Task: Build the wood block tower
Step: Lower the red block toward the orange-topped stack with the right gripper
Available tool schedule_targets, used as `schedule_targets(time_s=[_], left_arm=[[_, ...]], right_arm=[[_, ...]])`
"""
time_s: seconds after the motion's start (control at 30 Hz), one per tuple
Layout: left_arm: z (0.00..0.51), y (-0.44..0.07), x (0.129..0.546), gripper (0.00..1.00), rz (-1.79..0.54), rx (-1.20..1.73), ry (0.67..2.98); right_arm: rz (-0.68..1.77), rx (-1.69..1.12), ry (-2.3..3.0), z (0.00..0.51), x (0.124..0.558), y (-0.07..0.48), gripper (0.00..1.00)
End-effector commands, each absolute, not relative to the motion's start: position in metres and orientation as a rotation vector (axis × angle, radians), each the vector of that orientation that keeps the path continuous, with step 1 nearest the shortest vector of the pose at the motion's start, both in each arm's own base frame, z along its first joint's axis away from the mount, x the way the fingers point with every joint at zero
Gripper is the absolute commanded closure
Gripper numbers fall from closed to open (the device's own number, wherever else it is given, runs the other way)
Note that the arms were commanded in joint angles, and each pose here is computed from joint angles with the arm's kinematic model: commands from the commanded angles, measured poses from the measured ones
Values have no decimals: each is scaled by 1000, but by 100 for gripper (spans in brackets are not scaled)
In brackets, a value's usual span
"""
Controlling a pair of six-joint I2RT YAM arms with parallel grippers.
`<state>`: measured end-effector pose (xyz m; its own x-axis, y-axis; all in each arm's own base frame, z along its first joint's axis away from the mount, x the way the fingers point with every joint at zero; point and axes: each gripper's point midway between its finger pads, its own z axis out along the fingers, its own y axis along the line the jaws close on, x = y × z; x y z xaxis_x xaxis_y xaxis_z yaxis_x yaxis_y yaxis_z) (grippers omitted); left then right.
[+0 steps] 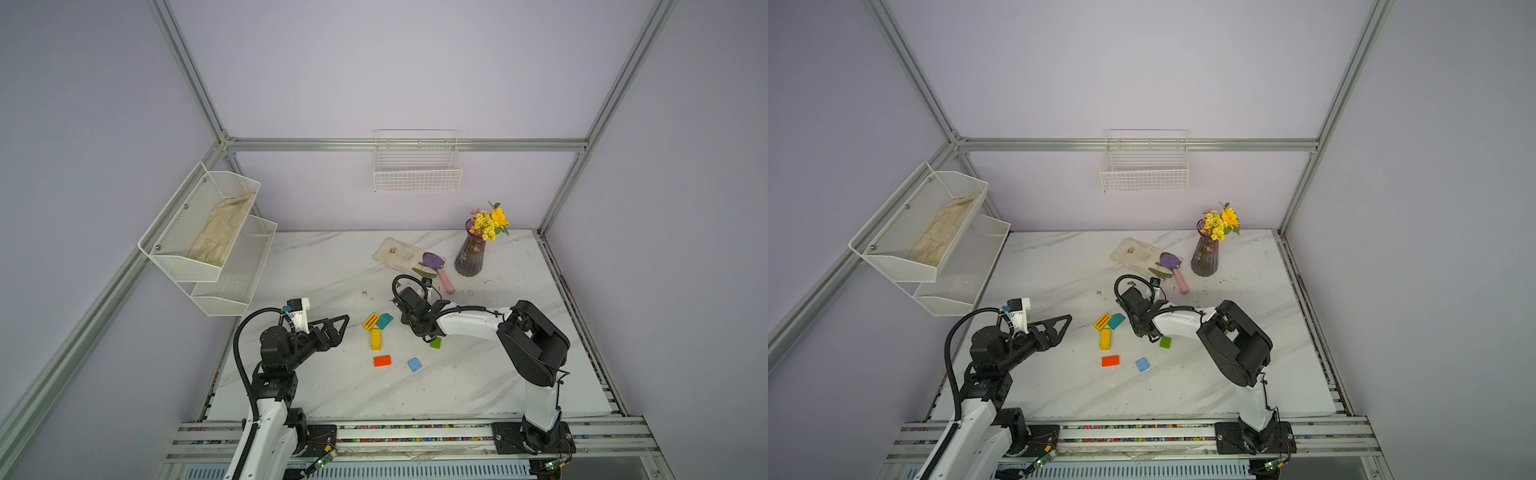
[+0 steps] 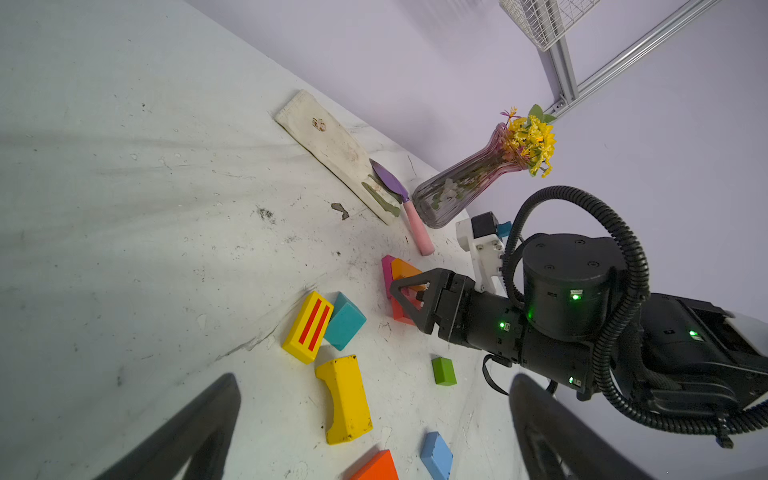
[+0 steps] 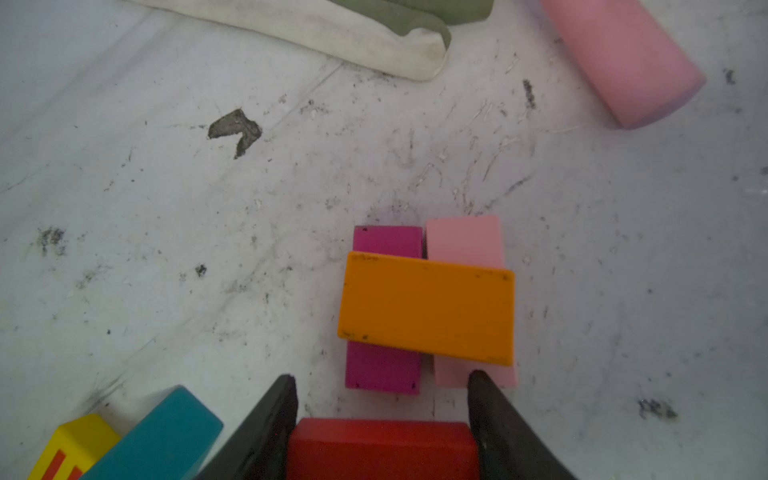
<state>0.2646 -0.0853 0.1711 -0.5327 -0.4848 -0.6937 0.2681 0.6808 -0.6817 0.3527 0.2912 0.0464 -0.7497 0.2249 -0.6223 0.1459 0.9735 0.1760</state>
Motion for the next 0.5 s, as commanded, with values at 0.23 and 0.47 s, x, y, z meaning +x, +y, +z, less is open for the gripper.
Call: schedule_targets(time_s=[0.23,0.47], left_arm=[[167,-85,263,0,-963,-165,1906],[166,-85,263,0,-963,-166,1907]], right_arm=[[104,294,2378,67,355,279,52],[58,296,2374,64,357,271,52]])
